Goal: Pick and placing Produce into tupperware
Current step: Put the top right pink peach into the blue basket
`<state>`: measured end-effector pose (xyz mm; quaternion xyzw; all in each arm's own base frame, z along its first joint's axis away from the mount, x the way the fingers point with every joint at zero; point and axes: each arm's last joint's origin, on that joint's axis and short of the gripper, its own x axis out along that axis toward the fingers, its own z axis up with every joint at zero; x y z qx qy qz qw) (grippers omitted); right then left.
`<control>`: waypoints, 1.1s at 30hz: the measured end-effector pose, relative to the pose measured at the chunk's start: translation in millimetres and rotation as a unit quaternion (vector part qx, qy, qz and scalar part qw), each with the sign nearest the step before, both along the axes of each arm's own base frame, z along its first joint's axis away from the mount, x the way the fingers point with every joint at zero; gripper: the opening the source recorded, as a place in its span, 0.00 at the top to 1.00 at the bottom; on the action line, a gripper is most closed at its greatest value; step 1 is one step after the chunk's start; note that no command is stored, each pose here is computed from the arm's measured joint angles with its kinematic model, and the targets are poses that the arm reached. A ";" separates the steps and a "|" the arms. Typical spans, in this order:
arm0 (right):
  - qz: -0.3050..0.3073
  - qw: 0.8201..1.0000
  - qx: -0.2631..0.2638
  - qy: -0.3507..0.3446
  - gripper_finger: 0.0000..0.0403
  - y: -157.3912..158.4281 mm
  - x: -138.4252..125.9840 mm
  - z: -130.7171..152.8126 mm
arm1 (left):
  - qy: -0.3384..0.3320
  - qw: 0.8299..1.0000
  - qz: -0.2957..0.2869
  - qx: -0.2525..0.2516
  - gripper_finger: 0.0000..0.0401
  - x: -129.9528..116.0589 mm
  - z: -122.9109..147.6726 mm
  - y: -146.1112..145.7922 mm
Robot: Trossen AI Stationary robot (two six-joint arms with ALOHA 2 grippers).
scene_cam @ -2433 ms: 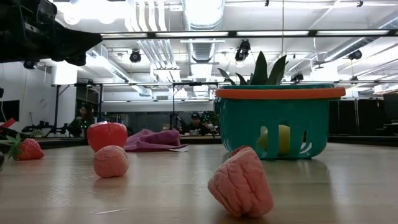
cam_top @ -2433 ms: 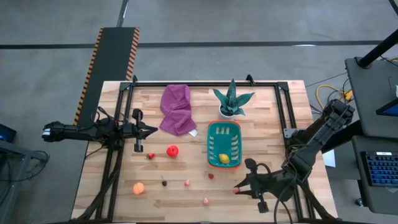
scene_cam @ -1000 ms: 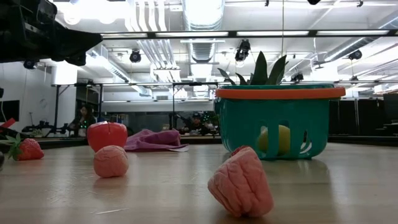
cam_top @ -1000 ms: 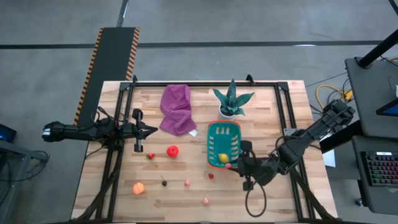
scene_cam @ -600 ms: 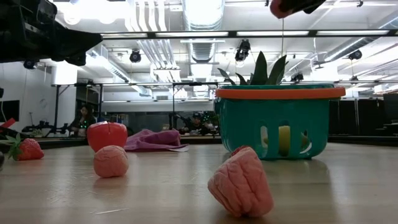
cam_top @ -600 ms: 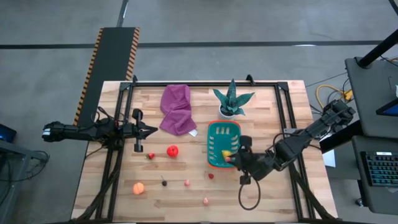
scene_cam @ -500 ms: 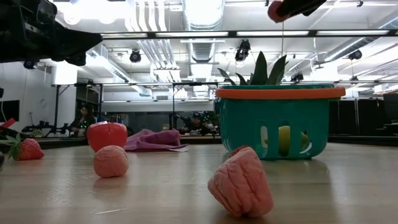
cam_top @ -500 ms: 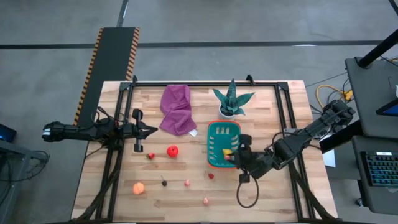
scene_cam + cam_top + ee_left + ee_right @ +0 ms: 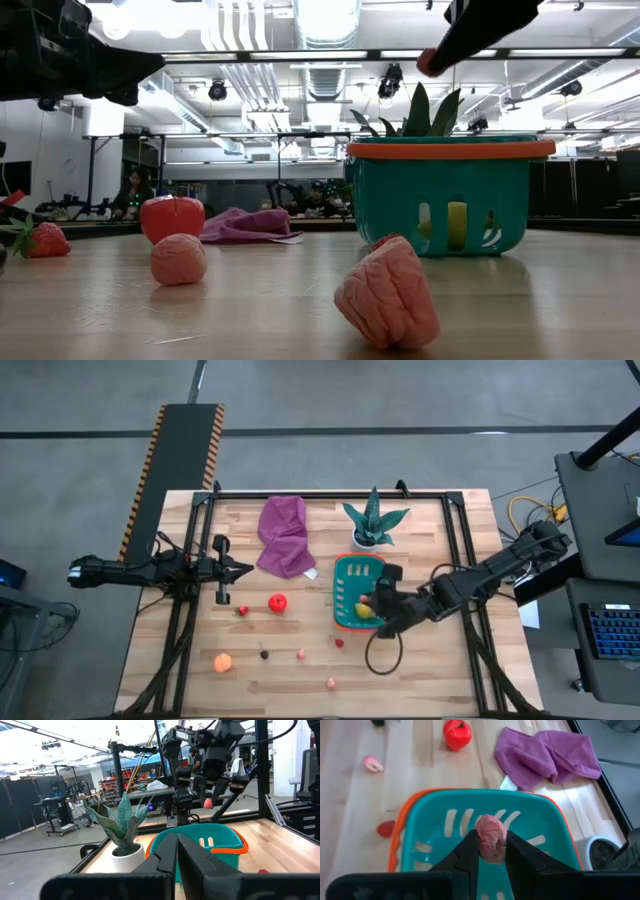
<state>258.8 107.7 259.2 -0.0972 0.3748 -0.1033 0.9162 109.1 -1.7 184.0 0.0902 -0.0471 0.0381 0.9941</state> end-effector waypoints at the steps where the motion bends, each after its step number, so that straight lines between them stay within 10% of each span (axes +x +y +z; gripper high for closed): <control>1: -0.003 1.000 -0.001 0.002 0.83 -1.8 0.1 -1.7 | 0.000 1.000 0.000 0.000 1.00 0.0 0.0 0.0; 33: -0.102 0.995 -0.007 0.015 0.83 -56.3 13.0 -11.3 | 0.000 1.000 0.000 0.000 1.00 0.0 -0.1 0.0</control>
